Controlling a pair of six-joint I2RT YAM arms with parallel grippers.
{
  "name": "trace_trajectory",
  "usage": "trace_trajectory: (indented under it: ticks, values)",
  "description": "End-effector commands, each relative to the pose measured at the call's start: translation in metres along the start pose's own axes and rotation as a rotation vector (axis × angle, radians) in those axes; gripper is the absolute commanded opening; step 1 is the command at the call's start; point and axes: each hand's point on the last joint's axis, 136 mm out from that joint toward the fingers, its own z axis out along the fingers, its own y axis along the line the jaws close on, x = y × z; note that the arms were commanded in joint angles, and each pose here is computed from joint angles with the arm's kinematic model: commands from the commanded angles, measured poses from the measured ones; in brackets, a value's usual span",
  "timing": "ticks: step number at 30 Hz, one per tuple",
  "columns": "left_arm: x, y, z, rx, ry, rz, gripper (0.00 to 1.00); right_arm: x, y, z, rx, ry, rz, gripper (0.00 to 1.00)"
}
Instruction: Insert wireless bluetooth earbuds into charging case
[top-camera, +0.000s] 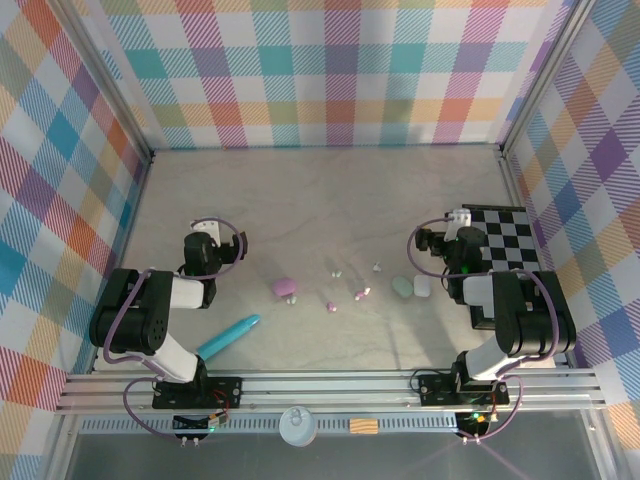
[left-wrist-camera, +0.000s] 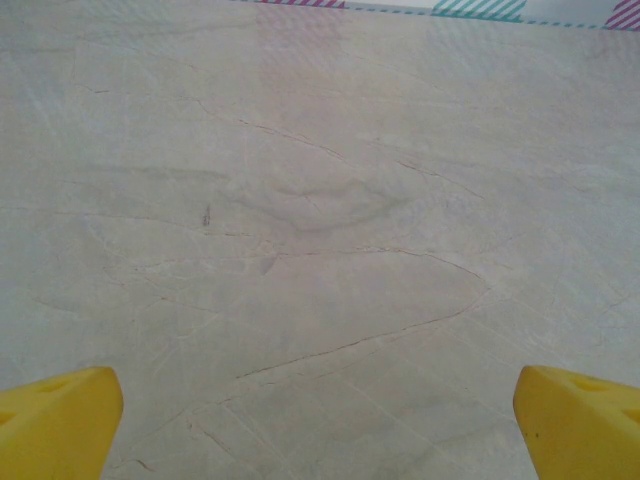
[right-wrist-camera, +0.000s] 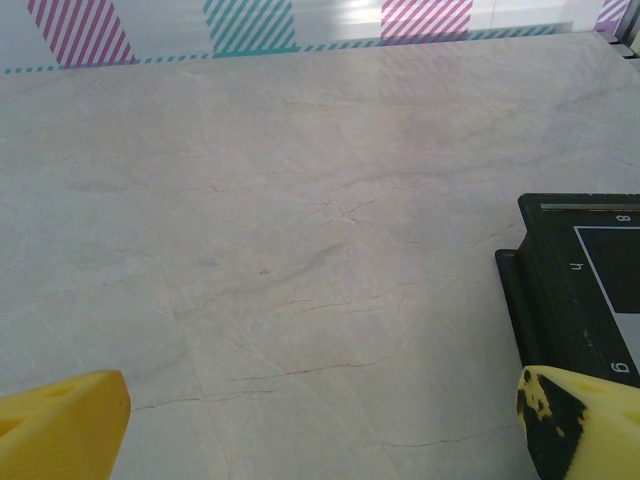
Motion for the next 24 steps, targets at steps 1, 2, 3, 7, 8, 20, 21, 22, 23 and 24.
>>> trace_trajectory:
  ticks: [1, 2, 3, 7, 8, 20, 21, 22, 23, 24]
  values:
    - [-0.007, -0.001, 0.001, -0.001, -0.018, 0.009, 1.00, 0.000, 0.004, 0.001, -0.027, 0.000, 0.001, 0.99]
    - [-0.007, -0.002, 0.001, -0.001, -0.017, 0.010, 1.00, -0.001, 0.004, 0.001, -0.026, 0.000, 0.001, 0.99]
    - [-0.007, -0.002, 0.001, -0.001, -0.018, 0.009, 1.00, -0.001, 0.005, 0.001, -0.028, 0.002, 0.001, 0.99]
    - [-0.006, -0.002, 0.001, 0.001, -0.017, 0.010, 1.00, -0.002, 0.005, 0.000, -0.031, -0.002, -0.001, 0.99]
    - [-0.006, -0.002, 0.001, 0.001, -0.018, 0.010, 1.00, -0.004, 0.006, 0.000, -0.034, 0.000, -0.003, 0.99]
    - [-0.063, -0.048, -0.038, 0.020, -0.061, 0.197, 1.00, -0.059, 0.019, -0.049, -0.073, 0.016, 0.056, 0.99]
    - [-0.070, -0.055, -0.043, 0.030, -0.057, 0.202, 1.00, -0.063, 0.023, -0.054, -0.088, 0.016, 0.069, 0.99]
    - [-0.074, -0.062, -0.046, 0.043, -0.052, 0.207, 1.00, -0.065, 0.027, -0.058, -0.104, 0.015, 0.077, 0.99]
    - [-0.079, -0.073, -0.050, 0.073, -0.043, 0.215, 1.00, -0.069, 0.032, -0.062, -0.123, 0.012, 0.092, 0.99]
    - [-0.081, -0.086, -0.055, 0.124, -0.030, 0.226, 1.00, -0.071, 0.038, -0.067, -0.155, 0.014, 0.105, 0.99]
